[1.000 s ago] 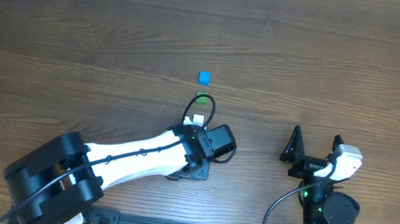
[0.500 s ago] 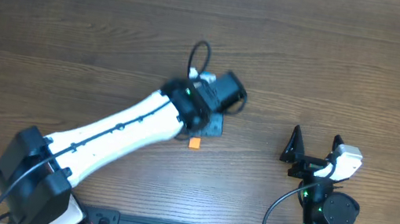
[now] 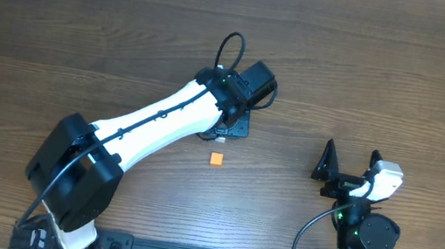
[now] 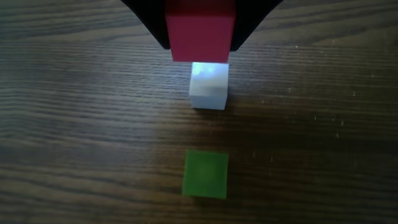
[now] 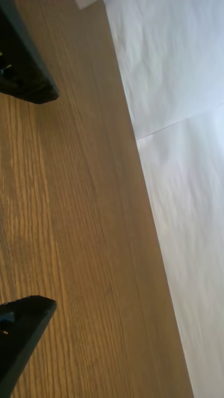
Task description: Stack Cubes
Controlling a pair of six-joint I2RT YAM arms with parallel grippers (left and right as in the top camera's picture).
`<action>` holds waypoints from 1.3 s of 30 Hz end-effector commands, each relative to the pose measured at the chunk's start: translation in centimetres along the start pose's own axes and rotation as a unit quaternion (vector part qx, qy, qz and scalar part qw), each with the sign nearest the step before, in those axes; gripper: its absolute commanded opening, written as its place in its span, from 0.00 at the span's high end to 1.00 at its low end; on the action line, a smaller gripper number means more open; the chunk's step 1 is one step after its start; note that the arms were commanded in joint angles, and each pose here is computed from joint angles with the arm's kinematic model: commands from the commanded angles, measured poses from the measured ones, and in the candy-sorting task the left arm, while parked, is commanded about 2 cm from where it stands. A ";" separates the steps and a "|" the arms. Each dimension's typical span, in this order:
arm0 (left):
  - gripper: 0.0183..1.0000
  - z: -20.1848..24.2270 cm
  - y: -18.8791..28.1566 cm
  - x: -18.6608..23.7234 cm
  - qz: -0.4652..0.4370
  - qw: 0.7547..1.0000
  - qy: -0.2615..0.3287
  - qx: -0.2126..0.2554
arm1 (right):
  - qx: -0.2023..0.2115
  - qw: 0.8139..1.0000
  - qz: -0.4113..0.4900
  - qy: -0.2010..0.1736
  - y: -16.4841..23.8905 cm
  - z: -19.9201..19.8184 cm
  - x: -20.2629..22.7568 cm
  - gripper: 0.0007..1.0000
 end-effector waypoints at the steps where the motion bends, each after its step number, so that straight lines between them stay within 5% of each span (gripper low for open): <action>1: 0.98 0.0 -0.3 -0.6 -0.002 1.000 -0.003 -0.008 | -0.007 1.000 -0.001 0.001 0.0 0.1 0.2 0.01; 39: 0.98 0.2 -3.0 -0.2 0.022 0.999 0.007 -0.036 | -0.007 1.000 -0.001 0.001 0.0 0.1 0.2 0.01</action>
Point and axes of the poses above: each gripper's point midway between its finger pads, its own y axis back along the fingers, its own z axis along the line the jaws close on, x = y × z, the point moved 6 cm from there along y, back along the fingers, and after that the axes turned 4 degrees about y, right-handed, at the moved point
